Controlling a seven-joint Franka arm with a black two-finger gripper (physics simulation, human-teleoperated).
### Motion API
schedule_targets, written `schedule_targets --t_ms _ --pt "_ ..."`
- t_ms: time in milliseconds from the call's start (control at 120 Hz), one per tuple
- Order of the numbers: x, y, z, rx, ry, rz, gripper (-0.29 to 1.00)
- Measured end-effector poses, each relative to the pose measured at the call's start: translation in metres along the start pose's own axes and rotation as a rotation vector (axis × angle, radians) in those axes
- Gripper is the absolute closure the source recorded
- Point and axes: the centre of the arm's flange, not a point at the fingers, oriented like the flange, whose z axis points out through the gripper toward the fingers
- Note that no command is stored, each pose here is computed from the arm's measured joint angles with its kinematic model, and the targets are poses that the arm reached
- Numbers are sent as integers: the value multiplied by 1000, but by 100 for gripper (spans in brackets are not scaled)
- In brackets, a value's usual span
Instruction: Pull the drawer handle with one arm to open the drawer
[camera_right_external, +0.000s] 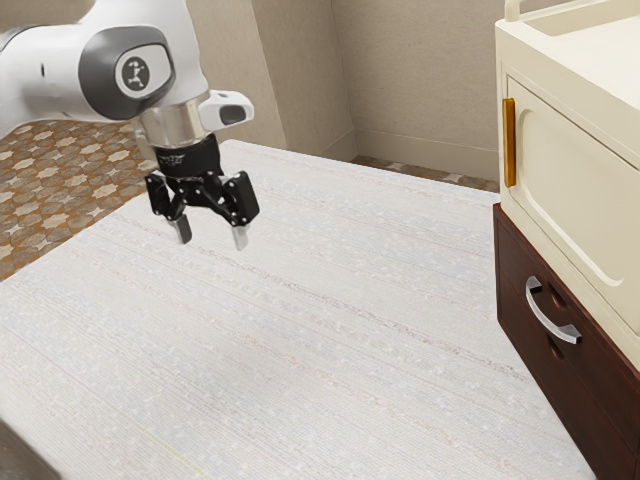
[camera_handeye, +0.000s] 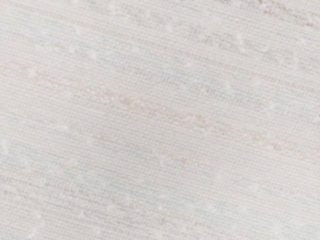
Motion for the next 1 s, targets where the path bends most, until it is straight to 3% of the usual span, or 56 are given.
schedule_targets --t_ms 250,458,683,883,1000 --pt "2 0 -4 -5 22 75 0" --pt "-46 10 -102 -35 194 101 0" --pt "-91 118 -116 -63 197 135 0" --pt "-134 238 -93 -16 196 240 0" --pt "-132 264 -80 -25 202 219 0"
